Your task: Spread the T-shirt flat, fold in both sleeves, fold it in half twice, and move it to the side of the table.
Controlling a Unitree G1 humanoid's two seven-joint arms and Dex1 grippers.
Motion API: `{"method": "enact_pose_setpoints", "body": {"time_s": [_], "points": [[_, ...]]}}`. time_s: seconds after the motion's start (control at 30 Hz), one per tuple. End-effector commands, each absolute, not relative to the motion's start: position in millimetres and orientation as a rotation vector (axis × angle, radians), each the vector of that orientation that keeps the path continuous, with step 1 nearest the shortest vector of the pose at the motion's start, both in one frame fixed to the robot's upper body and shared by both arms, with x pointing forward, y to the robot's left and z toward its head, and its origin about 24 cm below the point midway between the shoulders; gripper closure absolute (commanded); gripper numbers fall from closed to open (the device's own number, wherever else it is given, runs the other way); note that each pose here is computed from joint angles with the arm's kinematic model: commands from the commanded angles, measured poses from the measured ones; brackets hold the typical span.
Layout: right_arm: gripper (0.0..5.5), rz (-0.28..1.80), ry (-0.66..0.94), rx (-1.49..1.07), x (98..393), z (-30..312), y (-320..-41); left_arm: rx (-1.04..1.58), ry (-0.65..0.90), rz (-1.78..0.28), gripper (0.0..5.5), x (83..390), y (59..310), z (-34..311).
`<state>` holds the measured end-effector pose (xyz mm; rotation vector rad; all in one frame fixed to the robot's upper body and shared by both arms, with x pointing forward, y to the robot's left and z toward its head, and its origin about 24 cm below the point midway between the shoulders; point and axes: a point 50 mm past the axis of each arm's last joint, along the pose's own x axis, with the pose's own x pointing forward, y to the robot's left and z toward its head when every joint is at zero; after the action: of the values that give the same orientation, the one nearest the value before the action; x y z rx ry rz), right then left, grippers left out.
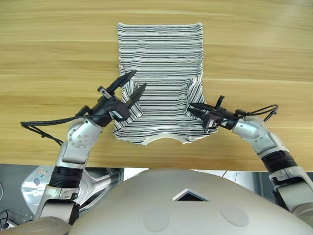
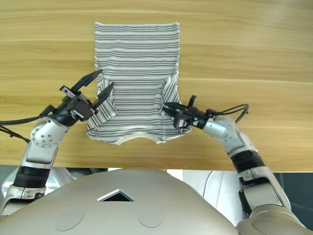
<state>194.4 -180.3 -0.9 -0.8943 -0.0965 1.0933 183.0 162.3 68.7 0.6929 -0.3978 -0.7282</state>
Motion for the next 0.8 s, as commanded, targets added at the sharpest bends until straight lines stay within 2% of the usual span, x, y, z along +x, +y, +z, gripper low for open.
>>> {"method": "enact_pose_setpoints", "body": {"time_s": [0.03,0.1,0.37,0.53,0.57,0.6,0.7,0.8], "points": [[3.92,1.074,-0.072,-0.916,195.8,-0.9,-186.4,0.734,-0.367,-0.738,3.46,183.7,172.6,65.8],[3.57,1.043,-0.083,-0.919,198.2,3.1,-190.2,0.737,-0.357,-0.733,3.46,184.1,174.6,64.0],[3.57,0.996,-0.108,-0.874,190.5,32.2,-212.2,0.801,-0.258,-0.763,3.46,182.6,193.2,52.4],[3.57,0.914,-0.258,-0.756,185.2,83.4,-226.7,0.998,-0.178,-0.720,3.46,184.5,237.1,67.7],[3.57,0.886,-0.248,-0.756,185.9,88.2,-234.8,1.033,-0.169,-0.690,3.46,183.8,246.6,72.9],[3.57,0.859,-0.208,-0.810,187.5,86.8,-244.0,1.073,-0.148,-0.666,3.46,183.0,255.3,76.2],[3.57,0.844,0.102,-1.172,181.4,46.7,-287.7,1.315,0.121,-0.702,3.46,167.9,290.4,53.7],[3.57,0.867,0.167,-1.206,164.2,30.3,-295.2,1.269,0.209,-0.813,3.46,137.7,279.2,32.0]]}}
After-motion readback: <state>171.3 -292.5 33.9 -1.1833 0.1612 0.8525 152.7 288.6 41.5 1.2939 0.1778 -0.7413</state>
